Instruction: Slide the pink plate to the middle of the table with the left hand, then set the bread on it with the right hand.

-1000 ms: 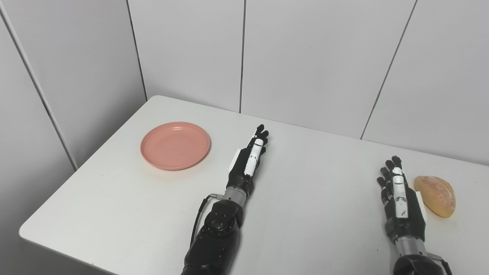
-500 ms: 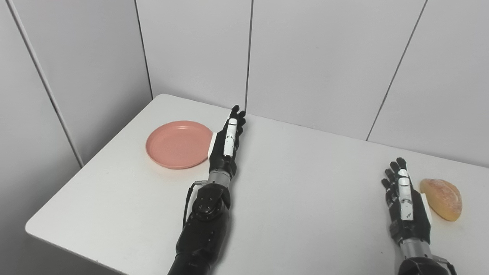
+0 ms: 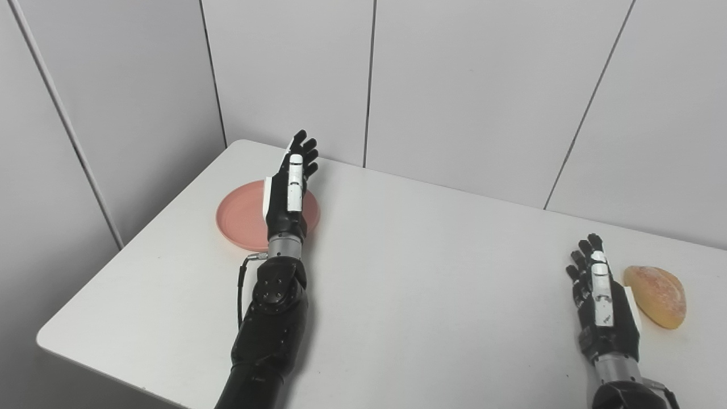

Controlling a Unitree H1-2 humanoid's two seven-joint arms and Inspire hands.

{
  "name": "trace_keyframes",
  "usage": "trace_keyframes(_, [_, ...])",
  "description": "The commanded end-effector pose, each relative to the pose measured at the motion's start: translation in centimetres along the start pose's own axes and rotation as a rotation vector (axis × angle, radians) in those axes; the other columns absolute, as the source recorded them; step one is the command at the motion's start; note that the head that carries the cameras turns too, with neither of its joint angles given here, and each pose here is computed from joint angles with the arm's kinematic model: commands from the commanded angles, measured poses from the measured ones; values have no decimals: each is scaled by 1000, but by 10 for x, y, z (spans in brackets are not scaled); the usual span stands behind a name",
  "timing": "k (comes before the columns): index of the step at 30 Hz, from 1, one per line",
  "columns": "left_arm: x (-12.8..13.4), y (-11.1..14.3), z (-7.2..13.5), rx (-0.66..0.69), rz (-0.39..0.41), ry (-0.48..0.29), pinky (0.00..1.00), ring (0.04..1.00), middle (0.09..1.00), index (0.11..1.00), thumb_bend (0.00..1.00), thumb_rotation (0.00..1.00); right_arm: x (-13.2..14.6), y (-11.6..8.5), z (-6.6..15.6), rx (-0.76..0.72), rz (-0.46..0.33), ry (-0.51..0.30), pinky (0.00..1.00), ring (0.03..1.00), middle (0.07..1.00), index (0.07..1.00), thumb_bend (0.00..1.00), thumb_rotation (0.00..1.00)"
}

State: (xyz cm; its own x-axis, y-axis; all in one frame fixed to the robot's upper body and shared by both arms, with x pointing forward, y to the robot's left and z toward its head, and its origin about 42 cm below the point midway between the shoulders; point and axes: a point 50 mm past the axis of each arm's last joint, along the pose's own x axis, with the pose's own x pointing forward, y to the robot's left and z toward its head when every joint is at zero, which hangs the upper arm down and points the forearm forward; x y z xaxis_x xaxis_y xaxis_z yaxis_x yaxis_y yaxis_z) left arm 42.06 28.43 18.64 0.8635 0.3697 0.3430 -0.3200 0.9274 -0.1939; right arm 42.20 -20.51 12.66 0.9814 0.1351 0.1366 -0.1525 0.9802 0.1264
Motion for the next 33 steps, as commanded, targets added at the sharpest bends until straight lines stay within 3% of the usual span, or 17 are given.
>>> trace_keyframes(1, [26,-3,33,-9,17,-115,874,866,849,844,504,1000,-2,-4,1,-8,-8,-33,1000,1000,1000,1000,573,906])
trace_keyframes(12, [34,36,47,111,136,-153,768,767,758,754,476,1000,0,-3,0,-5,-7,-33,1000,1000,1000,1000,585,909])
trace_keyframes(21, [39,71,44,194,230,-154,806,782,771,771,480,1000,-1,-4,2,-7,-5,-34,1000,1000,1000,1000,566,910])
trace_keyframes(33, [36,112,31,209,341,-79,831,803,795,796,453,1000,-2,-7,3,-2,-9,-38,1000,1000,1000,1000,566,884])
